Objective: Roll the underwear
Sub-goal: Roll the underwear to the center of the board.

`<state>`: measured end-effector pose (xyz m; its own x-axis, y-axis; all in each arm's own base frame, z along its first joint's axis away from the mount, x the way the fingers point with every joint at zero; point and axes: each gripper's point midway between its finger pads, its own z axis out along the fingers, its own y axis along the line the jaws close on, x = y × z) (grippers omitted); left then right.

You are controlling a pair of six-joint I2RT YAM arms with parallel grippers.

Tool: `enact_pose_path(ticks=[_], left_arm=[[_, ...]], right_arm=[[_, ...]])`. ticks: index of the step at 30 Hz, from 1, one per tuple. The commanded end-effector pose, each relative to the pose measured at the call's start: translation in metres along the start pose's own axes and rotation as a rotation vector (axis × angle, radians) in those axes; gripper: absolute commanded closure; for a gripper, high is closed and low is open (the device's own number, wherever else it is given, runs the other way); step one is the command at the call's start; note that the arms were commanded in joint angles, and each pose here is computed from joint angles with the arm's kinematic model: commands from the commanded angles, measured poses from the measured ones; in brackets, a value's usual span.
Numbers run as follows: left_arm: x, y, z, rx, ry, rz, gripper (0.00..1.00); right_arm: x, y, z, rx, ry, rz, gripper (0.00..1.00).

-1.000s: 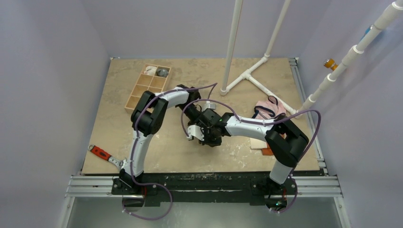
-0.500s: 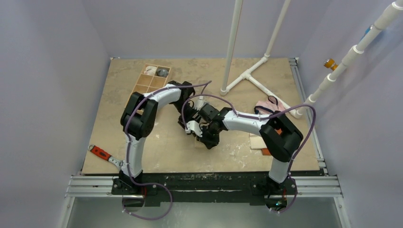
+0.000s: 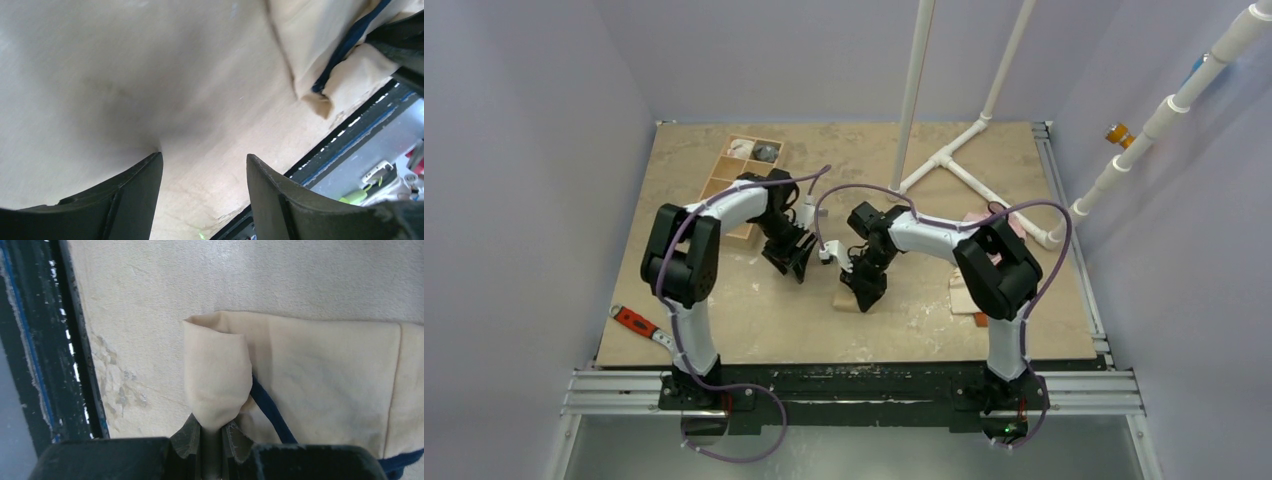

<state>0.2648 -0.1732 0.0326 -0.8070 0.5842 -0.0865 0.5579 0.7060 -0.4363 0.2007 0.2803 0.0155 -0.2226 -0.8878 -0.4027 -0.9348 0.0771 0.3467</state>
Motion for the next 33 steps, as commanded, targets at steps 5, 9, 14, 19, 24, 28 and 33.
enact_pose_path(ticks=[5,9,14,19,24,28,33], left_arm=[[0.007,-0.003,-0.045,-0.097,-0.209,0.091,0.39],[0.019,-0.017,-0.055,-0.101,-0.293,0.159,0.39],[0.034,-0.023,-0.059,-0.151,-0.395,0.249,0.33],[0.035,-0.033,-0.065,-0.13,-0.446,0.28,0.17],[0.032,-0.063,-0.065,-0.048,-0.465,0.395,0.18],[0.023,-0.093,-0.05,-0.086,-0.461,0.597,0.22],[0.004,-0.128,-0.027,-0.094,-0.462,0.808,0.24]], right_arm=[[0.029,-0.011,0.02,-0.153,0.118,0.024,1.0],[0.021,-0.014,0.019,-0.234,0.094,0.037,1.0],[0.018,-0.014,0.022,-0.342,0.102,0.064,0.99],[0.019,-0.023,0.03,-0.375,0.1,0.088,0.99],[0.017,-0.025,0.033,-0.406,0.079,0.101,0.99],[0.017,-0.022,0.038,-0.462,0.077,0.111,0.98],[0.024,-0.019,0.046,-0.511,0.092,0.125,0.95]])
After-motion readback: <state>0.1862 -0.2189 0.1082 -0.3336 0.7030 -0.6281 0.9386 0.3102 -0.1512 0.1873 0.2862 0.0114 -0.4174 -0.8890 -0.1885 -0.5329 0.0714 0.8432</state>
